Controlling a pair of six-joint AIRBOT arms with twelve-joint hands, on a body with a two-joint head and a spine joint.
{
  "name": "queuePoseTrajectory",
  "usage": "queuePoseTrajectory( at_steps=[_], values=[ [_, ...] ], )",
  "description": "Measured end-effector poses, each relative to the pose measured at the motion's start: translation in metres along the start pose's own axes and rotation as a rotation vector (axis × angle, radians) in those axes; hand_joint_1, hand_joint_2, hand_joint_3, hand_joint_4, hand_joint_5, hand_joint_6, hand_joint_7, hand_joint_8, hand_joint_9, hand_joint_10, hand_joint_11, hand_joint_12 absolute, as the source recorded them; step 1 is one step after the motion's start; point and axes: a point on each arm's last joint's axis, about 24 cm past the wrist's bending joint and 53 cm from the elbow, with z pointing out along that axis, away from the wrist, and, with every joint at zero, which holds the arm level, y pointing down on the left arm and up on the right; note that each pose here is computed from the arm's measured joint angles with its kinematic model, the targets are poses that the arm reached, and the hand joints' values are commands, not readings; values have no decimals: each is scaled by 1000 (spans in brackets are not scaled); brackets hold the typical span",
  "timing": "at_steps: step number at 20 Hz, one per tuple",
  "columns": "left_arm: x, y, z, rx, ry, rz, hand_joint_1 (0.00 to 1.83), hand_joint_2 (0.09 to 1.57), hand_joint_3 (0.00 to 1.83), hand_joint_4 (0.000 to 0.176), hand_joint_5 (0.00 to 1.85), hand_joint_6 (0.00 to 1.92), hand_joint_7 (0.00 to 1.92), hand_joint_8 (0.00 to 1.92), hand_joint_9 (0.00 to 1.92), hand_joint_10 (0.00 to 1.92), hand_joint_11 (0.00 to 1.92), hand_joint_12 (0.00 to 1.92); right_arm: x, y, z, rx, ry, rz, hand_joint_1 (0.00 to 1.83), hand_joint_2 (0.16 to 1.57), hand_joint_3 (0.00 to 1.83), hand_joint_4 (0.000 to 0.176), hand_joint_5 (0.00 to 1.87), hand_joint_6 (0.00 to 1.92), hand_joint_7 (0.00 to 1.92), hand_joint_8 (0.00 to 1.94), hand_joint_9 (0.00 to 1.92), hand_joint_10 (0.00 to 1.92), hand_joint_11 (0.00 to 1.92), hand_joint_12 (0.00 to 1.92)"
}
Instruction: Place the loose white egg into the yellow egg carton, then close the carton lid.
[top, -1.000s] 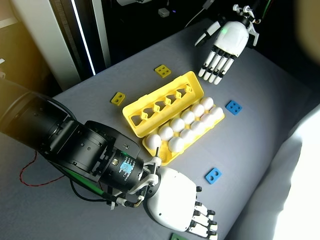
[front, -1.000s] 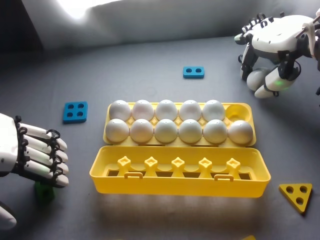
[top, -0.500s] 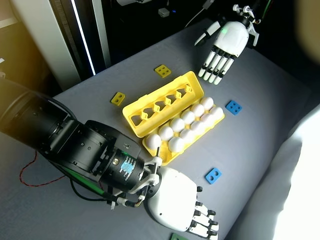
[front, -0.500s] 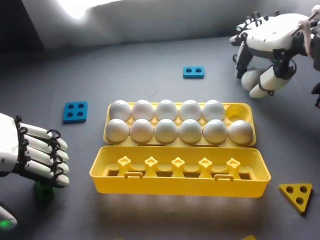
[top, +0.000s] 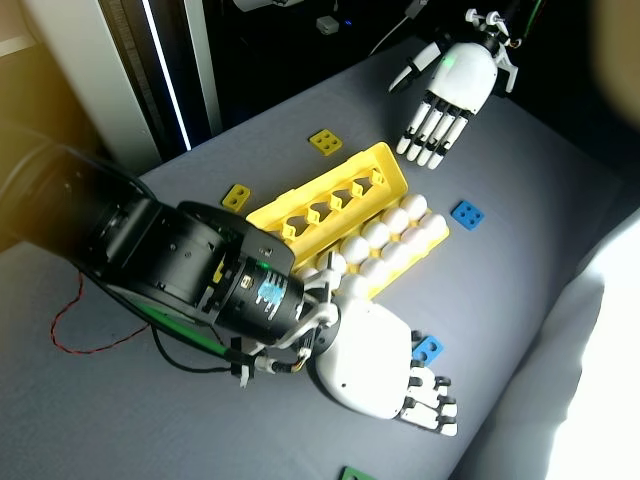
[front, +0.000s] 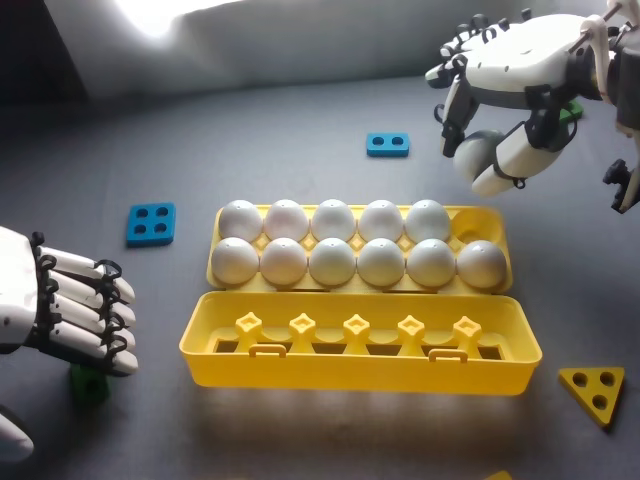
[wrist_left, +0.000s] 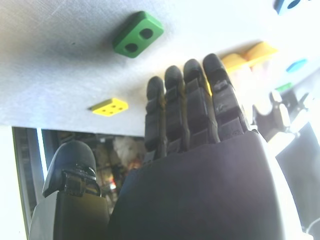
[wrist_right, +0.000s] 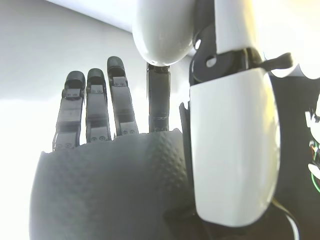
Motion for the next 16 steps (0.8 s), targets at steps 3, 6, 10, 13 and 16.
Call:
queuePoseTrajectory(
  at_steps=[3, 6, 10, 13, 16],
  values=[
    [0, -1, 0, 1, 0, -1, 0, 1201, 0, 0, 310, 2, 314, 2, 223, 1, 0, 401, 4, 11, -4, -15, 36, 16, 1067, 1040, 2, 176, 1136, 718, 181, 1, 2, 0, 0, 0],
    [1, -2, 1, 5, 1, -1, 0, 1203, 0, 0, 316, 2, 314, 1, 224, 1, 0, 409, 8, 14, -9, -18, 59, 39, 1072, 1037, 0, 176, 1148, 700, 213, 5, 0, 0, 0, 0],
    [0, -3, 1, 6, 0, -2, 0, 1202, 0, 0, 323, 3, 324, 4, 224, 3, 0, 383, 14, 13, -13, -13, 82, 58, 1068, 1042, 0, 176, 1131, 729, 205, 3, 12, 1, 0, 0],
    [0, -3, 1, 6, 0, -2, 0, 1202, 0, 0, 327, 2, 324, 2, 225, 2, 0, 376, 19, 11, -15, -3, 106, 81, 1072, 1036, 0, 176, 1147, 702, 229, 4, 8, 3, 0, 0],
    [0, -3, 1, 6, 0, -2, 0, 1199, 0, 0, 325, 0, 317, 0, 222, 1, 0, 387, 23, 12, -16, -3, 121, 88, 1076, 1029, 0, 176, 1170, 662, 220, 2, 20, 1, 0, 0]
  ],
)
